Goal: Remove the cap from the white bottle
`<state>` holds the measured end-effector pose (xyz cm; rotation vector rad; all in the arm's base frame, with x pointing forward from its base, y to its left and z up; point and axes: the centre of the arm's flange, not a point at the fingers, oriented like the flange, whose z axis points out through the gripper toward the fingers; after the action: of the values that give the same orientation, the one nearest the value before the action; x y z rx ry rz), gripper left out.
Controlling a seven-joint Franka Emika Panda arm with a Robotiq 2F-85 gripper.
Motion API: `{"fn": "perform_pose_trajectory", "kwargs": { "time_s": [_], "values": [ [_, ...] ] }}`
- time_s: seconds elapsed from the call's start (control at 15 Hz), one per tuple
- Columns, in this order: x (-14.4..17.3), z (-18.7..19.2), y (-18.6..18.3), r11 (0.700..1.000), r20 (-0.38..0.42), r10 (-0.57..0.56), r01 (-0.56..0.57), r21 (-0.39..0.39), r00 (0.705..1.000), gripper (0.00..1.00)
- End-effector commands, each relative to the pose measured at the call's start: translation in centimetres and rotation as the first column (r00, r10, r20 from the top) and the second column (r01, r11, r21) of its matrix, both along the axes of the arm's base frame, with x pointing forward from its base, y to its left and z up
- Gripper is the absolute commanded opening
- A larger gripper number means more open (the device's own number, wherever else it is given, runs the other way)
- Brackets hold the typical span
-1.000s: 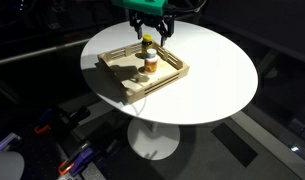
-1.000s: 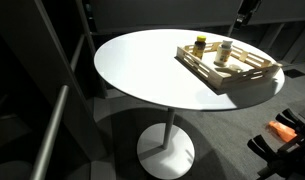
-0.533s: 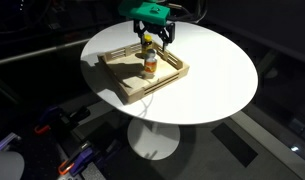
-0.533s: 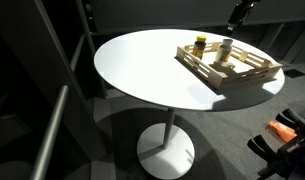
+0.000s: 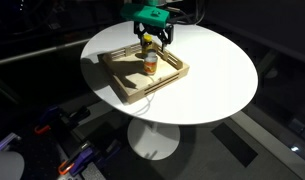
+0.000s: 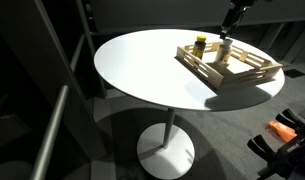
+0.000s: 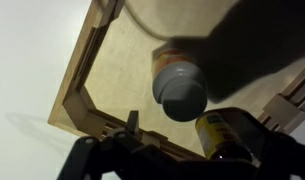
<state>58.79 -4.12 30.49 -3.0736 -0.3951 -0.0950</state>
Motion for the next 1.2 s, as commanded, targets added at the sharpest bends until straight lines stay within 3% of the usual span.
{"fn": "perform_pose_trajectory", "kwargs": {
  "time_s": [0.0,0.6,0.73,1.0,1.13],
  "values": [
    [0.50,0.25,0.00,1.000,-0.003,0.003,-0.003,-0.011,1.000,1.00],
    [0.24,-0.26,0.02,1.000,-0.010,-0.004,0.004,-0.028,1.000,1.00],
    [0.24,-0.32,0.01,1.000,-0.011,-0.005,0.004,-0.029,1.000,0.94],
    [0.19,-0.37,-0.04,1.000,-0.015,-0.006,0.006,-0.030,1.000,0.66],
    [0.12,-0.21,-0.03,0.999,-0.014,-0.006,0.006,-0.032,1.000,0.70]
  ]
}}
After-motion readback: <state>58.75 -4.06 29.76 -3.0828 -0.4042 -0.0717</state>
